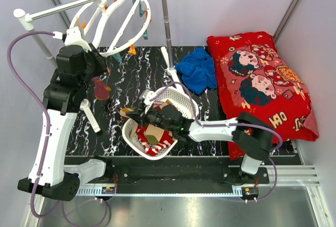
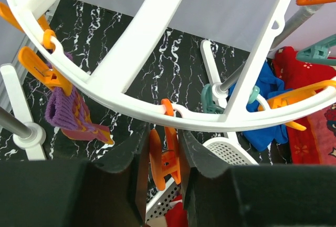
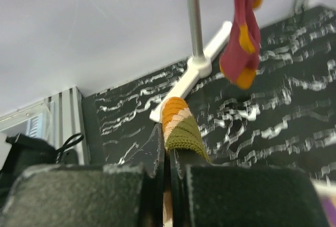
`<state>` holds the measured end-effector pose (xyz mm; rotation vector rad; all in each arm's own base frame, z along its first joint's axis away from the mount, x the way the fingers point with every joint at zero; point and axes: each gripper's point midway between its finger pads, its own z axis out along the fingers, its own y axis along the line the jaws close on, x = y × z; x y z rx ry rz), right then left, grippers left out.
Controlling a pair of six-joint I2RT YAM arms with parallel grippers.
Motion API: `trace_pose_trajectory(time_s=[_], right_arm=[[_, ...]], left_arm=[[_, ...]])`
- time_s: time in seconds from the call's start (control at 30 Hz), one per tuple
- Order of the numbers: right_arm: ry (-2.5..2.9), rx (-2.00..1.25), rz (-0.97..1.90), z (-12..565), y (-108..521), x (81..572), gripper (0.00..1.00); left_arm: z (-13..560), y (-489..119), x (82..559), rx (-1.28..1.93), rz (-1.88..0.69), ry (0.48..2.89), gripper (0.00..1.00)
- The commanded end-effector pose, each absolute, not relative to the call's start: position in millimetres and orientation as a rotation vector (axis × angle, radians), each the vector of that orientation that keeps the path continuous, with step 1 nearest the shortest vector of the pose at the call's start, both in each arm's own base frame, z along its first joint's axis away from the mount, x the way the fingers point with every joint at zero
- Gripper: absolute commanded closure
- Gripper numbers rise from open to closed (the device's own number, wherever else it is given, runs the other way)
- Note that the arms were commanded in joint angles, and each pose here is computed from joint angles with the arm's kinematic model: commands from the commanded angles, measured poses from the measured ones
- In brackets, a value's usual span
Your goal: Remove the socks clipped to the hanger
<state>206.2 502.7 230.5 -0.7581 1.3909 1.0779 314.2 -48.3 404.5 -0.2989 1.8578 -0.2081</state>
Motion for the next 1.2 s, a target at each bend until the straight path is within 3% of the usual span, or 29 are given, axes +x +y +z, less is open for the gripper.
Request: trace_pose_trajectory(time_s=[0.0, 0.37, 0.47, 0.53, 0.67, 0.77, 1.17], right_arm=[[1.504, -0.503, 1.102, 269, 459, 208, 0.97], [1.938, -0.295, 0.798, 141, 391, 220, 0.93], [2.013, -0.224, 0.731, 120, 382, 226, 0.78], [2.015, -0.188, 0.695, 126, 374, 231, 0.71], [1.992, -0.180, 0.704, 160, 370, 231, 0.43], [1.979, -0.224, 0.772, 188, 371, 221, 0.33], [1.809, -0.412, 0.718, 254, 392, 236, 0.20]], left_arm=[[431, -58, 315, -0.239, -0.273, 1.759, 0.78], [435, -68, 314, -0.200, -0.337, 1.728, 0.75], [436, -70, 312, -0.196, -0.350, 1.719, 0.74], [437, -70, 312, -0.197, -0.354, 1.716, 0.74], [442, -72, 309, -0.188, -0.372, 1.700, 0.73], [445, -74, 308, -0.176, -0.388, 1.690, 0.72], [449, -84, 307, -0.152, -0.450, 1.668, 0.67]])
